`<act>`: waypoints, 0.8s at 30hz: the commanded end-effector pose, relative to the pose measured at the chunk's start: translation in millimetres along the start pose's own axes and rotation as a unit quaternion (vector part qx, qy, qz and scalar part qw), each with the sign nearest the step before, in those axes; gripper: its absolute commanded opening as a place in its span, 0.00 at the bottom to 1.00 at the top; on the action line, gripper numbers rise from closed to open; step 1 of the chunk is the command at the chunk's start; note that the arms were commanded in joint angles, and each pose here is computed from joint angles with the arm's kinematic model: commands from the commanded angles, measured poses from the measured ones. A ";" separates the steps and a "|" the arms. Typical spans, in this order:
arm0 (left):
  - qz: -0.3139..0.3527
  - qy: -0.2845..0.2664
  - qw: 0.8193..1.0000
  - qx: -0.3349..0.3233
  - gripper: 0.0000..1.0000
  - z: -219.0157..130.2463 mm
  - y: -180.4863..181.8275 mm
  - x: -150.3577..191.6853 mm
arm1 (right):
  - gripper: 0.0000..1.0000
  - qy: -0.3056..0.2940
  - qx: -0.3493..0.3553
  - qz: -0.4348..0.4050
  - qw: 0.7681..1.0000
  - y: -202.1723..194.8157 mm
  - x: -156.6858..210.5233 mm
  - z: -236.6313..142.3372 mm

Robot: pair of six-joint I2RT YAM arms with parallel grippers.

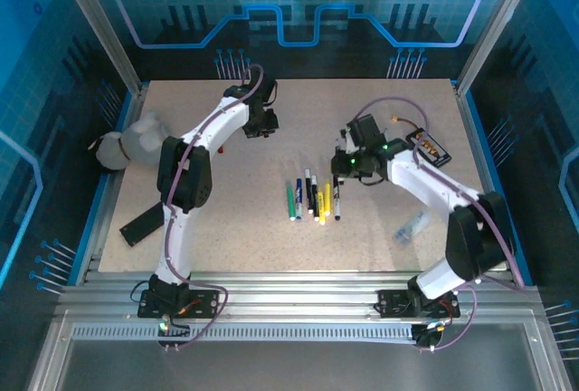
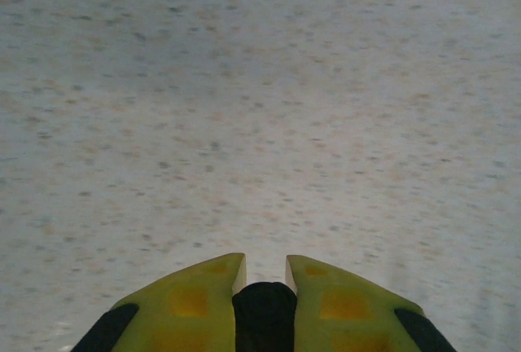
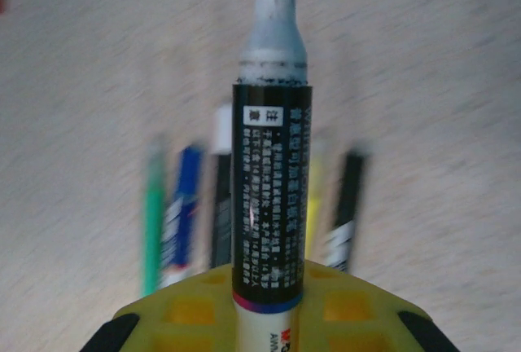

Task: Open the pen caps

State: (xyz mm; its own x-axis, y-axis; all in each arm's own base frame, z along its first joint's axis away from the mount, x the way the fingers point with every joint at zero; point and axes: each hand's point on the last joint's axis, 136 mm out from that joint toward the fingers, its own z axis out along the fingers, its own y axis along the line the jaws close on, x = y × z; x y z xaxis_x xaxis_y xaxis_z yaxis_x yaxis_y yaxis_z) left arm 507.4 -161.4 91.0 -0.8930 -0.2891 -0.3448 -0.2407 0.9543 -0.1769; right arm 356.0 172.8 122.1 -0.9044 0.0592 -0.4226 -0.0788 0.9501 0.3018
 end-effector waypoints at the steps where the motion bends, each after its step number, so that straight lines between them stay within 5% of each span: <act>1: 0.030 -0.020 0.997 -0.074 0.00 -11.8 36.4 -9.5 | 0.00 0.027 0.094 -0.010 0.995 -50.5 -10.5 11.7; 7: 0.046 -0.010 0.986 -0.158 0.00 5.9 75.1 -12.1 | 0.00 0.033 0.105 0.023 0.994 -81.7 -44.7 35.6; 13: 0.029 0.011 0.984 -0.176 0.00 25.3 96.2 -5.6 | 0.00 0.040 0.120 0.037 0.991 -98.7 -65.6 54.9; 19: 0.024 0.030 0.981 -0.189 0.00 40.2 108.8 0.3 | 0.00 0.067 0.157 0.030 0.985 -115.4 -66.6 76.6; 24: 0.029 0.039 0.977 -0.208 0.10 48.4 117.5 4.7 | 0.00 0.085 0.189 0.027 0.978 -130.3 -56.9 87.4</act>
State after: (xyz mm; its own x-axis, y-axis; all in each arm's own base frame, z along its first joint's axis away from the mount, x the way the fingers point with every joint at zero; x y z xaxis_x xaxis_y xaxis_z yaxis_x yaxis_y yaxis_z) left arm 500.2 -65.6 32.2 -0.9193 -0.2557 -0.2991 -0.3163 0.9324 0.1749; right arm 458.5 87.3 39.1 -0.9516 0.0976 -0.2915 0.0914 0.9952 0.0348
